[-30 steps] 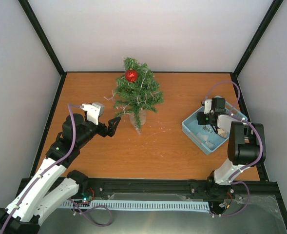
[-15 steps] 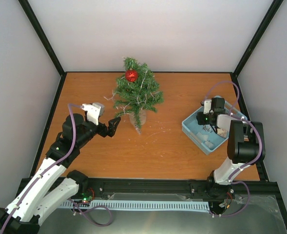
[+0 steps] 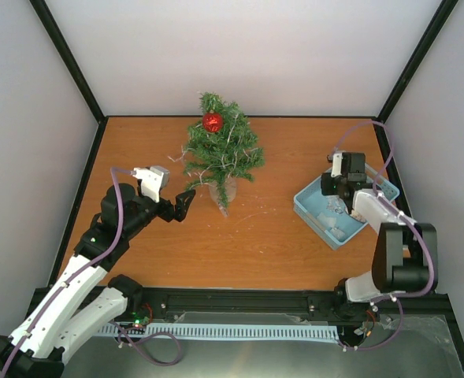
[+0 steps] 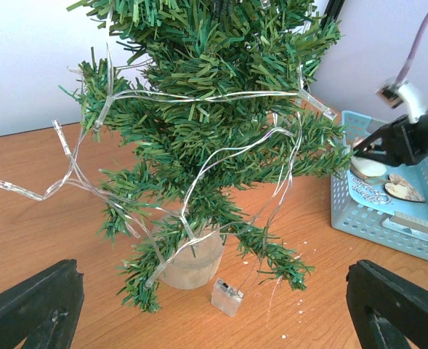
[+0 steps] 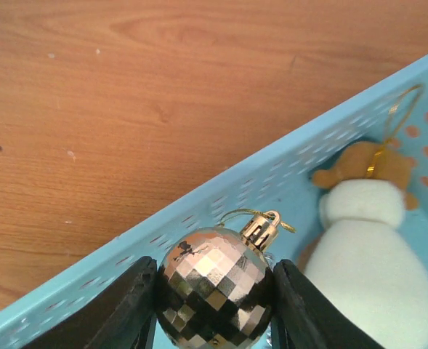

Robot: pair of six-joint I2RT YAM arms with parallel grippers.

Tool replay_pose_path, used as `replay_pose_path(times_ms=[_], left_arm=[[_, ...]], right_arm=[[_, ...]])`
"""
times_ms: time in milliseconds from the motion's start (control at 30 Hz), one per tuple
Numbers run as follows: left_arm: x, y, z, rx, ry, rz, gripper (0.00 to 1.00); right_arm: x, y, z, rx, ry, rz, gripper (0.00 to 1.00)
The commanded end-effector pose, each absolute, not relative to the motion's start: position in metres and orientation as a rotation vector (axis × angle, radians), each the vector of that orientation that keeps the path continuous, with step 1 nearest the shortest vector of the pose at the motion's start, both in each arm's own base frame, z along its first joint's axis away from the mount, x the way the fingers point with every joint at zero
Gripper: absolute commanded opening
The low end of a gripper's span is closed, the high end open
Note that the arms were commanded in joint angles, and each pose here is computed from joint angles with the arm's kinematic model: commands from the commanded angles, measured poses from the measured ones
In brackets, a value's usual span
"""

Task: Decorate the small christmas tree
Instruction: Pick up the decoration item from the storage box, then hang the decoration item on the Christmas tree.

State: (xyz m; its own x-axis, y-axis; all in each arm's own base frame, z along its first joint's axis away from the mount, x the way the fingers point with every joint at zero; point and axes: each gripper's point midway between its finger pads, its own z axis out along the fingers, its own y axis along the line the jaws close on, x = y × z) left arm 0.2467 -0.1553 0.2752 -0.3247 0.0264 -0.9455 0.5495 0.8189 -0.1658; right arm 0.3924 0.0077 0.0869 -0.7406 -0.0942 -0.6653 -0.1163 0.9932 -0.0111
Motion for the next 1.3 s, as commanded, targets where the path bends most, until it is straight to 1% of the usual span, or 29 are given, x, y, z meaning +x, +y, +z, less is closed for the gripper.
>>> replay_pose_path(times_ms=[0,200,433,567,700,767,967,1133,1200,1267], left_arm=[[0.245,-0.157,0.281,0.466,1.824,-0.558,1.00],[0.239,-0.162,0.289,0.455,1.804,-0.626,1.00],[0.214,-0.185,0.304,0.532,1.745,-0.850,0.99],[0.200,-0.195,0.327,0.571,1.687,-0.974,0.96],[0.184,-0.204,0.356,0.571,1.600,-1.144,0.93],[0.178,-0.206,0.370,0.534,1.564,-1.247,0.90],[0.176,-0.226,0.382,0.499,1.591,-1.529,0.82],[0.188,-0.232,0.402,0.447,1.561,-1.611,0.74],[0.190,-0.233,0.414,0.436,1.519,-1.646,0.69],[0.191,-0.235,0.423,0.450,1.475,-1.666,0.67]], right_arm=[[0.381,0.004,0.123,-0.113,2.356,-0.029,0.40],[0.370,0.026,0.190,-0.214,2.204,0.032,0.40],[0.343,0.085,0.272,-0.494,1.951,0.151,0.40],[0.308,0.132,0.327,-0.683,1.726,0.376,0.40],[0.276,0.167,0.372,-0.767,1.516,0.575,0.39],[0.263,0.187,0.381,-0.808,1.465,0.658,0.39],[0.248,0.236,0.398,-0.935,1.349,0.817,0.39],[0.238,0.265,0.420,-0.990,1.245,0.891,0.40],[0.231,0.275,0.426,-1.013,1.216,0.925,0.40],[0.225,0.282,0.432,-1.015,1.186,0.963,0.40]])
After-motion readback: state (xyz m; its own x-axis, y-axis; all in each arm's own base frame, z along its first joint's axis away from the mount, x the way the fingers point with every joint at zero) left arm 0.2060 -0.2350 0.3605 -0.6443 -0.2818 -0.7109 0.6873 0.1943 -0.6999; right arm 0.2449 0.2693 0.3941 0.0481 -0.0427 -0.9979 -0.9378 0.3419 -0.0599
